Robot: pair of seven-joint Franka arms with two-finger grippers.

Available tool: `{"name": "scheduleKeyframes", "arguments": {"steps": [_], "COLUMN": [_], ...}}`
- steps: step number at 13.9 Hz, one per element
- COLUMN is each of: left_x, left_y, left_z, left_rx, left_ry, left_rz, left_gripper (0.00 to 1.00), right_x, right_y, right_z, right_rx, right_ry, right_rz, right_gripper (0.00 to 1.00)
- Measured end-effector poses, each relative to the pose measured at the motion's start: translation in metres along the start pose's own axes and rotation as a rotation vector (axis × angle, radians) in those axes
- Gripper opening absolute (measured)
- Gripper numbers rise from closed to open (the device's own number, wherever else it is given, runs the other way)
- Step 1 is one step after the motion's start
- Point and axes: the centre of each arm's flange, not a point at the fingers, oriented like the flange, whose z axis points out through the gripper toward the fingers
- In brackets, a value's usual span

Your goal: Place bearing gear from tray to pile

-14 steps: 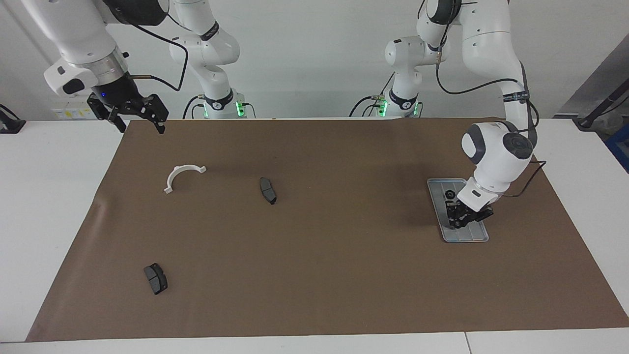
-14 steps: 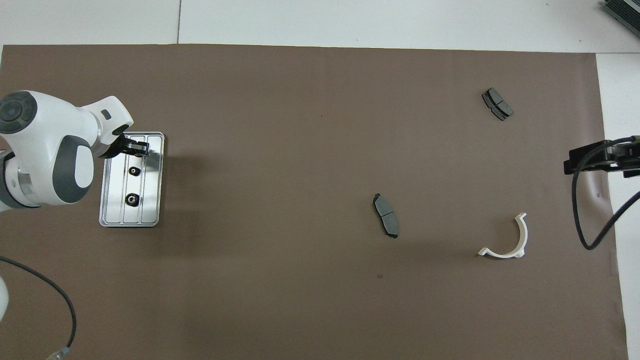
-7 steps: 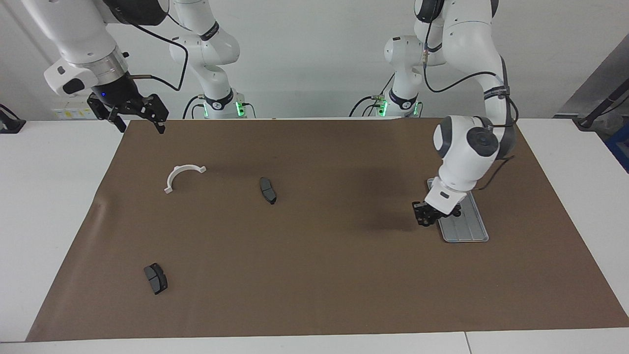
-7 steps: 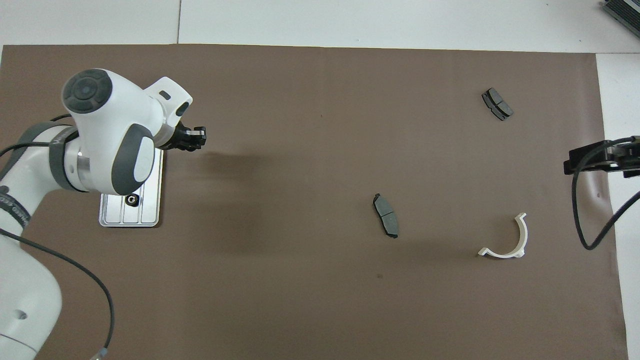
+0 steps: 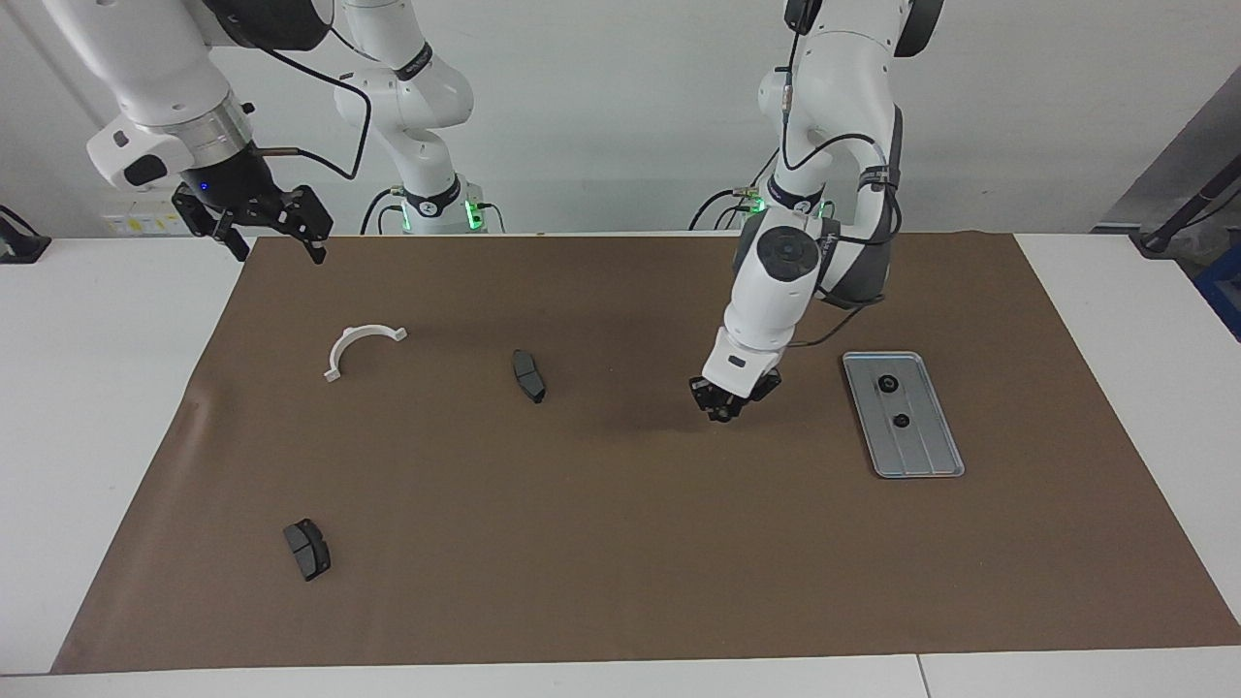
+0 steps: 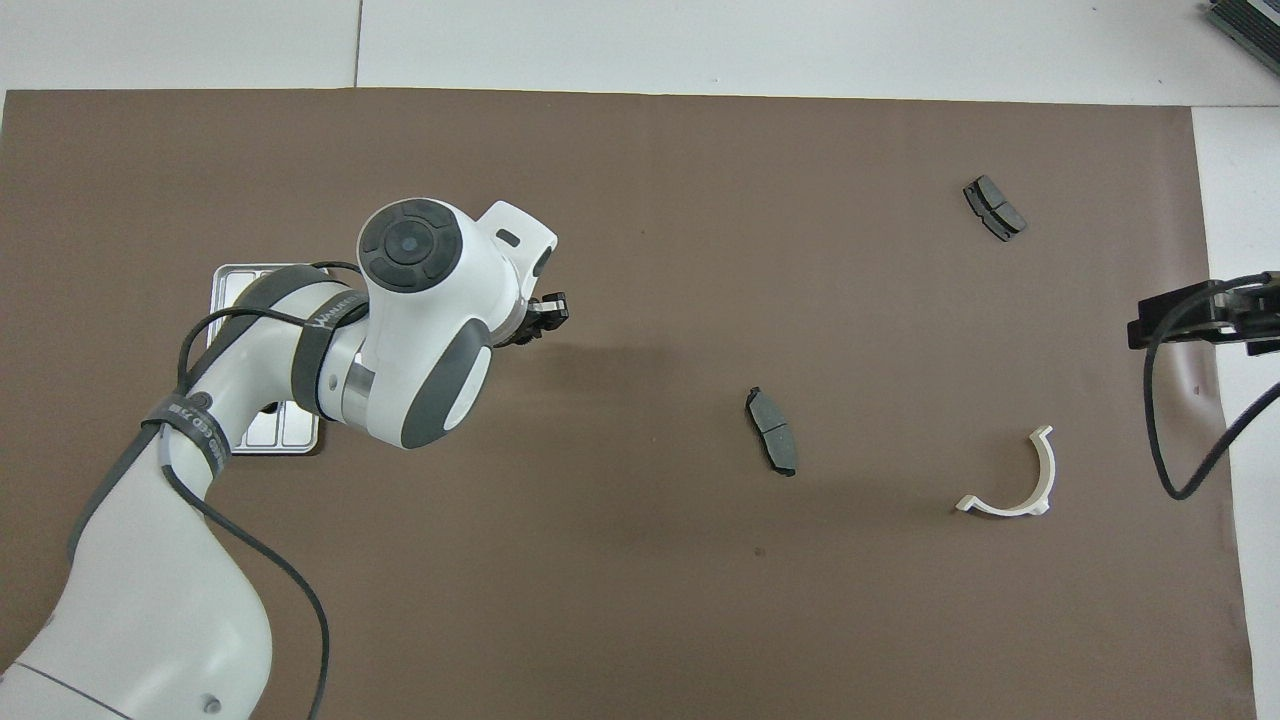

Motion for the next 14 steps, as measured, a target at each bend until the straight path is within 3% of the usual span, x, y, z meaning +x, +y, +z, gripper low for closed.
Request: {"name": "scheduleKeyframes", "arguments": {"steps": [4,11,12,14], "left_x": [-0.036,-0.038,-0.039,-0.037], "left_y": [0.054,0.098,0.099,0.099], "left_z": [0.012,0.023,0.023,0.022], "left_rx": [-0.004,-0.061,-0.064,-0.069], "left_ry": [-0.009,0.034,0.037,0.043], "left_rz": [0.009,0.019,0.02,0.019], "left_gripper": [0.35,0.35,0.41,0.62], "right_x": [0.0,0.0,0.0,0.0], "right_y": [0.0,0.0,0.0,0.0], "right_z": [0.0,0.0,0.0,0.0], "right_rx": [0.0,0.0,0.0,0.0], "right_ry": [0.0,0.0,0.0,0.0], "right_rz": [0.0,0.0,0.0,0.0], "right_gripper": [1.0,1.0,1.0,1.0]}}
